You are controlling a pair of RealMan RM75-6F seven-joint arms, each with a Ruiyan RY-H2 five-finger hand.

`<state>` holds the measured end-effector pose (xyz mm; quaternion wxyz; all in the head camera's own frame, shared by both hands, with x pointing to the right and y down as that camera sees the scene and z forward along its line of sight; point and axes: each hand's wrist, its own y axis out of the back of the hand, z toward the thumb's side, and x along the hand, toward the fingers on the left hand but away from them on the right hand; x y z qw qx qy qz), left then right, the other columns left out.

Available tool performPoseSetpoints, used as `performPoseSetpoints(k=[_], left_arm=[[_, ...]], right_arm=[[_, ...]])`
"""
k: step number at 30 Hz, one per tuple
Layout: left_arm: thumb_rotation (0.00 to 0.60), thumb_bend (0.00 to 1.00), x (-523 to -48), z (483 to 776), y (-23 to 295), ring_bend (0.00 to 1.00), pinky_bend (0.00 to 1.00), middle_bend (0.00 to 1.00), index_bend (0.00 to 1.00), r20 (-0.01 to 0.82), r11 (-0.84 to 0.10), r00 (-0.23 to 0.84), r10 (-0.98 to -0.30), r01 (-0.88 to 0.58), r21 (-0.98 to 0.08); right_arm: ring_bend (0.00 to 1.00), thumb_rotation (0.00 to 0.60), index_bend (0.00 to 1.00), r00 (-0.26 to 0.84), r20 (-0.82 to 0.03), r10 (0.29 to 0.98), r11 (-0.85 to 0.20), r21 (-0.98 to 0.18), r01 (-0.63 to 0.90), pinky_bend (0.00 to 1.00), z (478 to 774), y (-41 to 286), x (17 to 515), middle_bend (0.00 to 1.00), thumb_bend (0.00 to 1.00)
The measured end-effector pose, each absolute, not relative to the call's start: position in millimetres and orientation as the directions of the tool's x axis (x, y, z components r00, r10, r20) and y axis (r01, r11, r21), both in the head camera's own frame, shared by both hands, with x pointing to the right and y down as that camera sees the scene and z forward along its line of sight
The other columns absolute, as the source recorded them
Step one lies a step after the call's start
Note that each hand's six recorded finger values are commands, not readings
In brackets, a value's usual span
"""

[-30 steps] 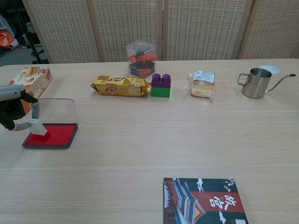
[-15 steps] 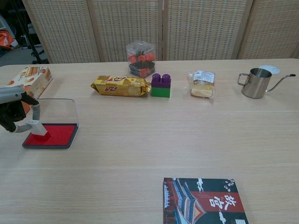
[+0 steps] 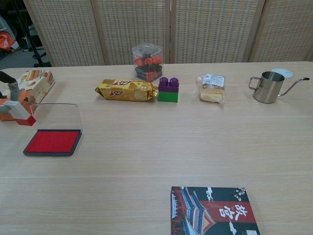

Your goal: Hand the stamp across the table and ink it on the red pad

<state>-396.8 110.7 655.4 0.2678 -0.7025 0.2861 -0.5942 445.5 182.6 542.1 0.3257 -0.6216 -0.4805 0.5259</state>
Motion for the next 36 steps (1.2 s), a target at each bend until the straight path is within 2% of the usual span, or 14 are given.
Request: performPoseSetpoints(k=[14, 23, 36], left_arm=[[0.600, 0.47, -461, 682, 131, 1.00, 0.93, 1.00, 0.63, 0.756, -0.753, -0.010, -0.654, -0.083, -0.653], [0.600, 0.43, -467, 696, 141, 1.00, 0.93, 1.00, 0.63, 0.782, -0.778, -0.026, -0.623, -0.092, -0.622], [0.600, 0.35, -468, 698, 141, 1.00, 0.93, 1.00, 0.56, 0.779, -0.776, -0.042, -0.625, -0.068, -0.626]], right_arm=[[0.00, 0.600, 0.00, -0.008, -0.354, 0.935, -0.342, -0.910, 0.233, 0.11, 548, 185, 439, 0.00, 0.00], [0.00, 0.600, 0.00, -0.016, -0.352, 0.936, -0.339, -0.912, 0.230, 0.11, 548, 185, 440, 0.00, 0.00], [0.00, 0.600, 0.00, -0.020, -0.347, 0.938, -0.333, -0.914, 0.232, 0.11, 547, 184, 440, 0.00, 0.00]])
